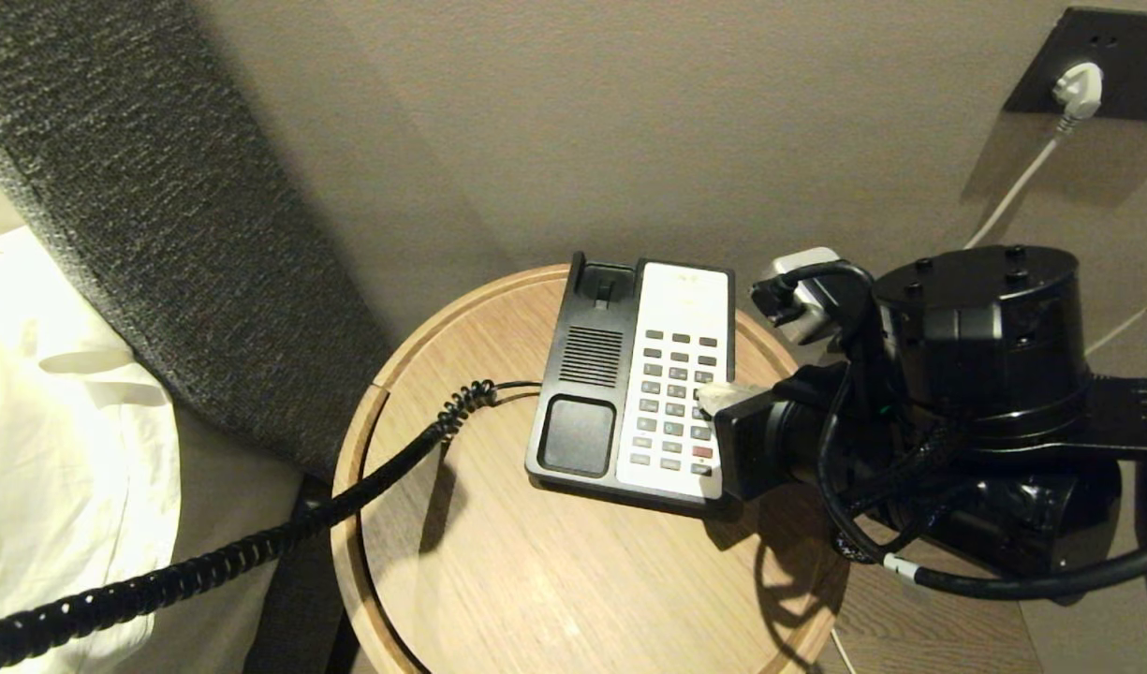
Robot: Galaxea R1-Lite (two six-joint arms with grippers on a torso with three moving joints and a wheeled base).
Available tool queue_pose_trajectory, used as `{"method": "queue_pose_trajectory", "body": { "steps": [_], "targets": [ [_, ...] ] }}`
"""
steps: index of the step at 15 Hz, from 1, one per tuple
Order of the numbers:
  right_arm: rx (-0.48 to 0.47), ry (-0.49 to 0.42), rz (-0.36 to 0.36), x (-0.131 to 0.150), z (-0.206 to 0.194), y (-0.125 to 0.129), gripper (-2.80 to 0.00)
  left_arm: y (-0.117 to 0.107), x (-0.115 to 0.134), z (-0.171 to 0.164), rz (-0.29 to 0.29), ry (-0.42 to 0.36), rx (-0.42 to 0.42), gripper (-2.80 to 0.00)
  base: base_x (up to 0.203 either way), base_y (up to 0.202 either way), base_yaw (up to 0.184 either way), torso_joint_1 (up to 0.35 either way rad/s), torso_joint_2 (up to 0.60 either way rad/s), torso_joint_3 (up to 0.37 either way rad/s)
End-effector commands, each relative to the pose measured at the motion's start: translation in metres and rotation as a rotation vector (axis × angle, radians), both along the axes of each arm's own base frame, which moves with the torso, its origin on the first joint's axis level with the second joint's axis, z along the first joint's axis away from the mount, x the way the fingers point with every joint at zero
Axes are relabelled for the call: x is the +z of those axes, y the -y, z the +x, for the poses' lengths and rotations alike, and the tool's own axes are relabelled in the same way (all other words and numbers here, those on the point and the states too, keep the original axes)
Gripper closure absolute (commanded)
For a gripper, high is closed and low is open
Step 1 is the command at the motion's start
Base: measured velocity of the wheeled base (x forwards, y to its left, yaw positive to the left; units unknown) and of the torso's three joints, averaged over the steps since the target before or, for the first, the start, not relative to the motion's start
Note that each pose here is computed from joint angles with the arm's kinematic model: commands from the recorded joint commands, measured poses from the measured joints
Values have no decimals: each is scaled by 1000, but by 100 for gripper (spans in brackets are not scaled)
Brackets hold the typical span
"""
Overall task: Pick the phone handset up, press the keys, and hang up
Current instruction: Dial the number
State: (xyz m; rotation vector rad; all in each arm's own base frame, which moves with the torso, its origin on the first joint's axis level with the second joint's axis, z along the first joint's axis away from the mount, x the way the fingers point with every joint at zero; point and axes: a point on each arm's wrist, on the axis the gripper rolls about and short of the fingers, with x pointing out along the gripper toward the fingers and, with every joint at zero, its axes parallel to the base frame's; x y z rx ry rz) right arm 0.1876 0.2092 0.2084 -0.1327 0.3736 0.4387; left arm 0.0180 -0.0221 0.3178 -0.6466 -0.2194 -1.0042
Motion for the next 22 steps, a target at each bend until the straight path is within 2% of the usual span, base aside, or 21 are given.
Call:
{"method": "queue_pose_trajectory", "body": {
  "steps": [1,11,22],
  "targets": [
    [-2,-7,-9,-3,1,-1,0,-1,0,-1,-5,1,-2,0,0,0,0,0,0,0],
    [28,28,41,13,-10,-5,0,0,-1,0,-2,-2,-2,0,0,0,0,0,0,0],
    [24,1,17,4,-17,4,0,1,-2,1,4,-9,-1,0,0,0,0,0,0,0]
  ]
}}
